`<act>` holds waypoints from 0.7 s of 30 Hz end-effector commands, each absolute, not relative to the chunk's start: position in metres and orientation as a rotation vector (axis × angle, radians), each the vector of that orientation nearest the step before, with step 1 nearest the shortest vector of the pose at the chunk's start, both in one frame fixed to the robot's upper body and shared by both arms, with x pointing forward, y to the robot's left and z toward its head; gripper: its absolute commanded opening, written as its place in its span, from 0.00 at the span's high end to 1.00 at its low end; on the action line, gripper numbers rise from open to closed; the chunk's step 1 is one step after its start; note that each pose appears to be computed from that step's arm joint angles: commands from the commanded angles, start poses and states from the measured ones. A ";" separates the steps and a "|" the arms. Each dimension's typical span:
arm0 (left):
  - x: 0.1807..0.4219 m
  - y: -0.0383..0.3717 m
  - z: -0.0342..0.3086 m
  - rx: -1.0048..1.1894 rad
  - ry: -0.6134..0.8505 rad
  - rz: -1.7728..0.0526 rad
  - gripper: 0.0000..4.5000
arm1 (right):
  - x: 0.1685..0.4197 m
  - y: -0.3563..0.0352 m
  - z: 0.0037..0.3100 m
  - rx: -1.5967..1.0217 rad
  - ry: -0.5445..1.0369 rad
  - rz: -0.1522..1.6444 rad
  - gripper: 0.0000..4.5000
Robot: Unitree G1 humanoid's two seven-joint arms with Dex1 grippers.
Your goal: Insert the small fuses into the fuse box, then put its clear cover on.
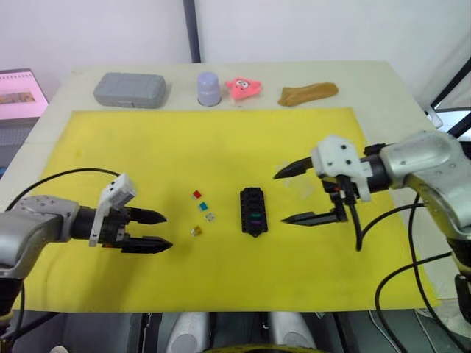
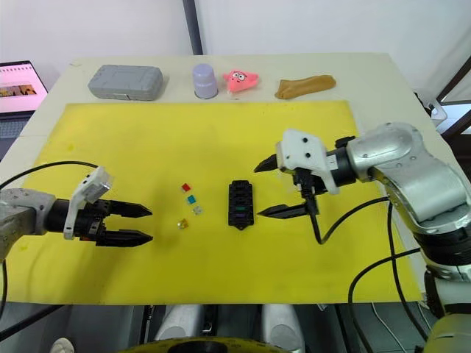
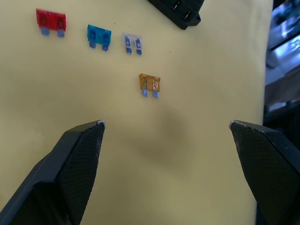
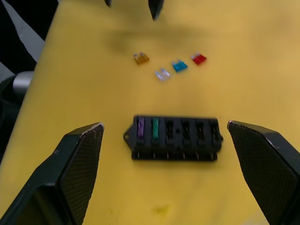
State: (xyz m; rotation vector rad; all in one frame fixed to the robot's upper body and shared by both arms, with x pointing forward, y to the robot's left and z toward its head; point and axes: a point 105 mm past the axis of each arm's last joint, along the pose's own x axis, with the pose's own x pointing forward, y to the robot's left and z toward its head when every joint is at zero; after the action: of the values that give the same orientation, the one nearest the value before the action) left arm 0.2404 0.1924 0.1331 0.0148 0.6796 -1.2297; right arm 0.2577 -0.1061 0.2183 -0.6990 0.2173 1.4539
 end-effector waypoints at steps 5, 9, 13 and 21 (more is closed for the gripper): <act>0.251 0.170 0.130 -0.212 0.727 -1.263 0.00 | 0.249 -0.088 0.222 -0.728 0.162 1.497 0.01; 0.257 0.166 0.132 -0.278 0.734 -1.263 0.19 | 0.246 -0.084 0.221 -0.724 0.159 1.505 0.00; 0.262 0.163 0.124 -0.306 0.759 -1.246 0.30 | 0.245 -0.083 0.220 -0.726 0.159 1.502 0.00; 0.261 0.160 0.113 -0.345 0.825 -1.252 0.30 | 0.246 -0.082 0.220 -0.733 0.162 1.494 0.00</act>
State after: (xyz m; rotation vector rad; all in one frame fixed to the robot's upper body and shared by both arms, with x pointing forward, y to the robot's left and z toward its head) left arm 0.2602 0.1607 0.1102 -0.3495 0.8278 -1.2402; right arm 0.2502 -0.0866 0.2102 -0.7020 0.2119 1.4881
